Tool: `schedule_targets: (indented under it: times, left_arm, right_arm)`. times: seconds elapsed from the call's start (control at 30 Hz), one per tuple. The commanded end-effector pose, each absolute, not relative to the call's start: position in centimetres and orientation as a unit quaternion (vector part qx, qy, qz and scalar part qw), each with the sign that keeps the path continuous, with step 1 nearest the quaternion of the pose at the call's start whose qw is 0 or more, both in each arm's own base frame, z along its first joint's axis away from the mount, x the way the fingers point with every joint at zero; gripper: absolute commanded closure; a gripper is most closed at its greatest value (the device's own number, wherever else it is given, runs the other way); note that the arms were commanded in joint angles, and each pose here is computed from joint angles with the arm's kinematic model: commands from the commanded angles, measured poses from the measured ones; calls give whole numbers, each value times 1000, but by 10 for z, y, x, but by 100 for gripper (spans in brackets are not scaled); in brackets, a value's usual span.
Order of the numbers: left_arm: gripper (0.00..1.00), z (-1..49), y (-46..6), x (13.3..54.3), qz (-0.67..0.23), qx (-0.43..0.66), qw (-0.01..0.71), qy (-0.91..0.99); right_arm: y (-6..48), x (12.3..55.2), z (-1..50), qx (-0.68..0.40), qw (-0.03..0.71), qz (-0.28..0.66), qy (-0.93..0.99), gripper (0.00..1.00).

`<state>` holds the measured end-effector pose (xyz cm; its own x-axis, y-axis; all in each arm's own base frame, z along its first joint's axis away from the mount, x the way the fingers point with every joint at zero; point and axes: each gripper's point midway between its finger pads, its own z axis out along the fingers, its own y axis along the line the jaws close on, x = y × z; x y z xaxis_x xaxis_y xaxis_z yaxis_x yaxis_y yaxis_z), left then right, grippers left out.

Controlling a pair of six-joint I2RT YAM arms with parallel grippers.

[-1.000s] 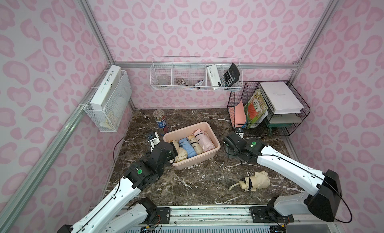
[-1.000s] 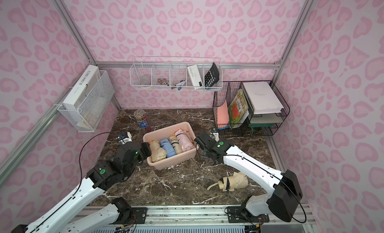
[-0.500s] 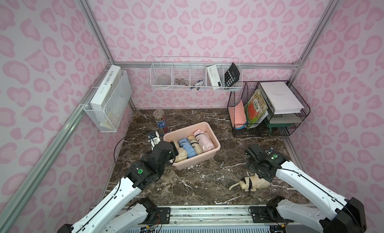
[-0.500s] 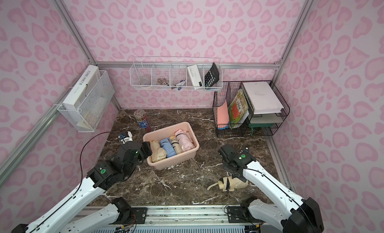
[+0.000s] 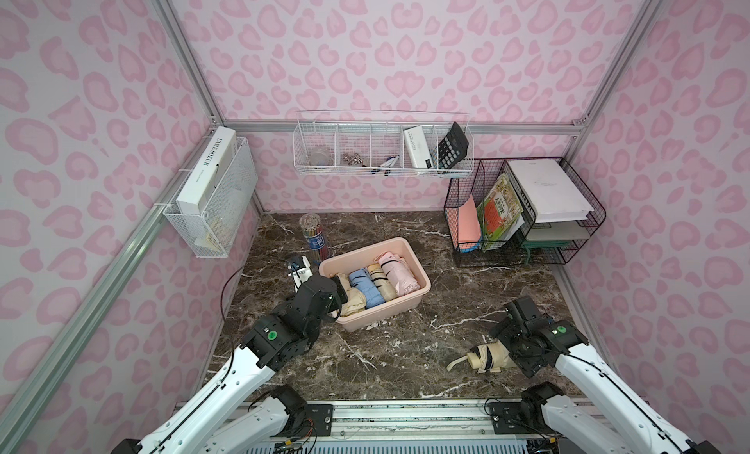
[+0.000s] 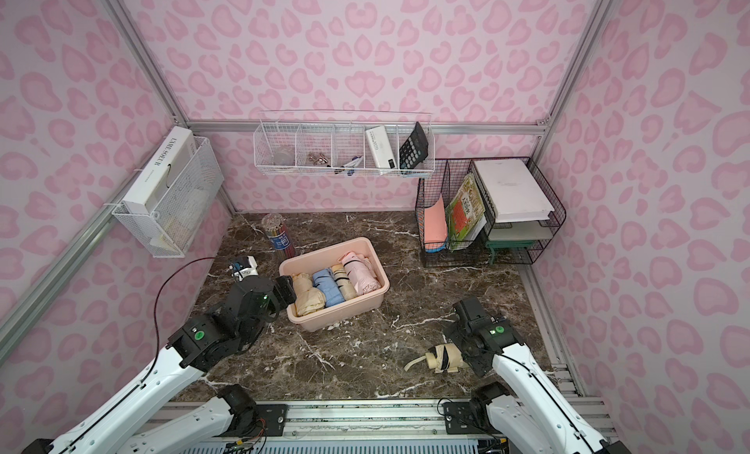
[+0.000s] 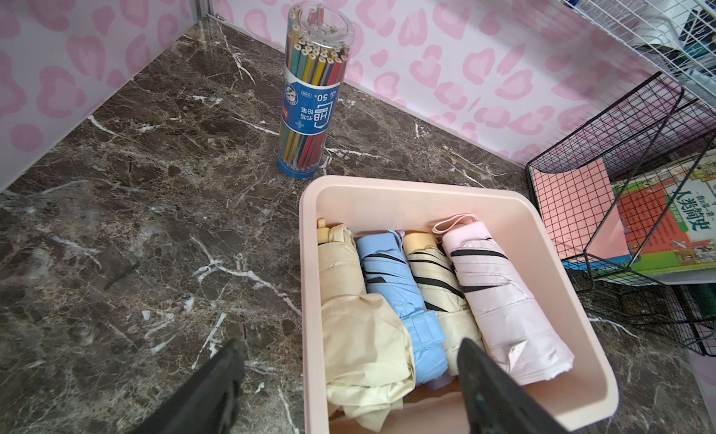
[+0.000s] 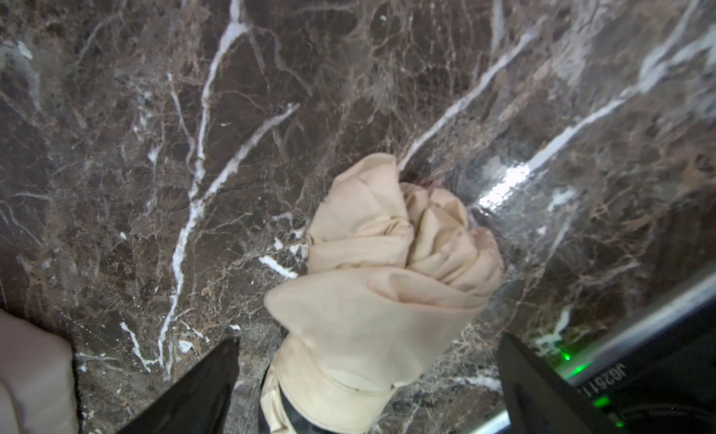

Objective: Put the umbrella into the storage box
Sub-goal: Pick up the umbrella from the center of the board.

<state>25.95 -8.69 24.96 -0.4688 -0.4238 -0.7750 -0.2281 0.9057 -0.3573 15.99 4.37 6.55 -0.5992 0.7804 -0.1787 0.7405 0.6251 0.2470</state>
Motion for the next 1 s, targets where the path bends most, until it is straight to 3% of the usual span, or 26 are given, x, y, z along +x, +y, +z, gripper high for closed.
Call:
schedule_targets:
  times: [0.0,0.97]
  left_arm:
    - [14,252,-88,260,-104,-188,481,850]
    - [14,260,-89,262,-106,-187,486,847]
  right_arm:
    - [50,167,63,445,135,105,879,5]
    - [46,187,24,477,132,116,861,45]
